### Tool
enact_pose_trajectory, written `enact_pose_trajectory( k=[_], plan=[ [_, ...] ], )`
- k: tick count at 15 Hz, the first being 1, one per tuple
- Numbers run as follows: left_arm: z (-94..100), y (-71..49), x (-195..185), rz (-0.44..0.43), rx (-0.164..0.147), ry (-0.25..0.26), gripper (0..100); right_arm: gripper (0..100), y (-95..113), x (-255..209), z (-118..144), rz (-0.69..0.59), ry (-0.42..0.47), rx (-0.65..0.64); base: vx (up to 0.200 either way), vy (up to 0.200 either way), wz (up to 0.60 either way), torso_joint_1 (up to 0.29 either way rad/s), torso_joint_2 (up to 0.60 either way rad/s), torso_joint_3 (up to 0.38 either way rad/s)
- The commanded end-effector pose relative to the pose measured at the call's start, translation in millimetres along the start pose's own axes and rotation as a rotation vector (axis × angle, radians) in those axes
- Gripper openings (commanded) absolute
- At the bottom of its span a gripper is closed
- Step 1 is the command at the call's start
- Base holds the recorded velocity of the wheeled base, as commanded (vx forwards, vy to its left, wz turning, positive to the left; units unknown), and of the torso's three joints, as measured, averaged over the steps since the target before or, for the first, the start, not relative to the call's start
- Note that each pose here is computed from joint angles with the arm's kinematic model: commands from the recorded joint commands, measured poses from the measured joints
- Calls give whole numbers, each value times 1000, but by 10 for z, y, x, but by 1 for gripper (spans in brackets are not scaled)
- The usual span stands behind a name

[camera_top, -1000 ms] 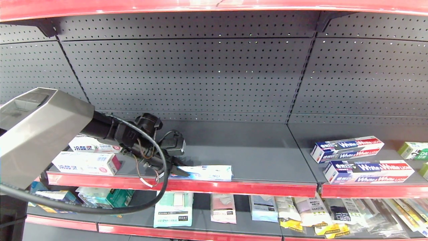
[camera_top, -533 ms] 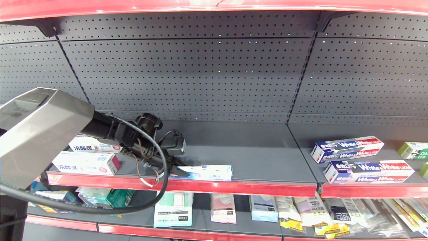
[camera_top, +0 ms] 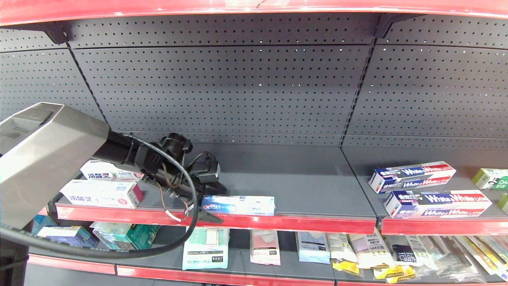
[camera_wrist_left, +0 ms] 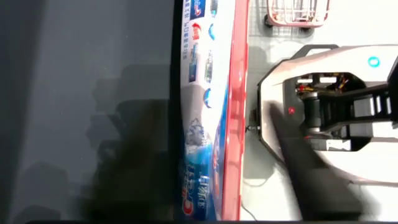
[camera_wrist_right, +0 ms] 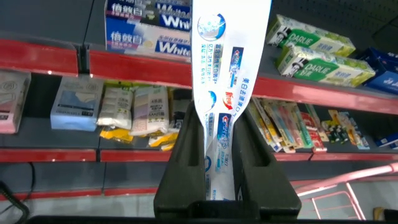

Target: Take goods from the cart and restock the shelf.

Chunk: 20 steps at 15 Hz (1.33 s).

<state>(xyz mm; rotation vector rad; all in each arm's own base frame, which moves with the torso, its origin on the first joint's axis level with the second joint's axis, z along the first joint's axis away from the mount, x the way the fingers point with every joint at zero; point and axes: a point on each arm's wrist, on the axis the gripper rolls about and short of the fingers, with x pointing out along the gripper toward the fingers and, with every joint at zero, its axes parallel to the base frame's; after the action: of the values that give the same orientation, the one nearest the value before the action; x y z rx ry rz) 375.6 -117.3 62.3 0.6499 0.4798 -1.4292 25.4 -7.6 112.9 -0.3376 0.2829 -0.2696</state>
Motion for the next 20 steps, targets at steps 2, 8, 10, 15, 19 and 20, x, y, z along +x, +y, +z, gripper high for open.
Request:
enact_pose_trajectory(
  k=[2,8,10,15,19,20],
  plan=[
    [27,3,-20,8,9,-4,100,0,3,-78,-45,-7,-17,2,0,0,0,0,0,0],
    [74,105,-252,81,-11,-18,100,0,-1,-82,-33,-4,-14,1,0,0,0,0,0,0],
    [115,123,-379,114,-66,-29,100,0,1,-80,-37,-2,-11,-1,0,0,0,0,0,0],
    [482,17,-629,160,-276,-82,100,0,20,-96,-97,9,14,-4,0,0,0,0,0,0],
    [679,191,-739,529,-695,-94,100,0,4,-93,-48,15,18,-6,0,0,0,0,0,0],
    [768,228,-663,735,-824,-117,100,0,-3,-97,-28,16,10,-3,0,0,0,0,0,0]
  ],
)
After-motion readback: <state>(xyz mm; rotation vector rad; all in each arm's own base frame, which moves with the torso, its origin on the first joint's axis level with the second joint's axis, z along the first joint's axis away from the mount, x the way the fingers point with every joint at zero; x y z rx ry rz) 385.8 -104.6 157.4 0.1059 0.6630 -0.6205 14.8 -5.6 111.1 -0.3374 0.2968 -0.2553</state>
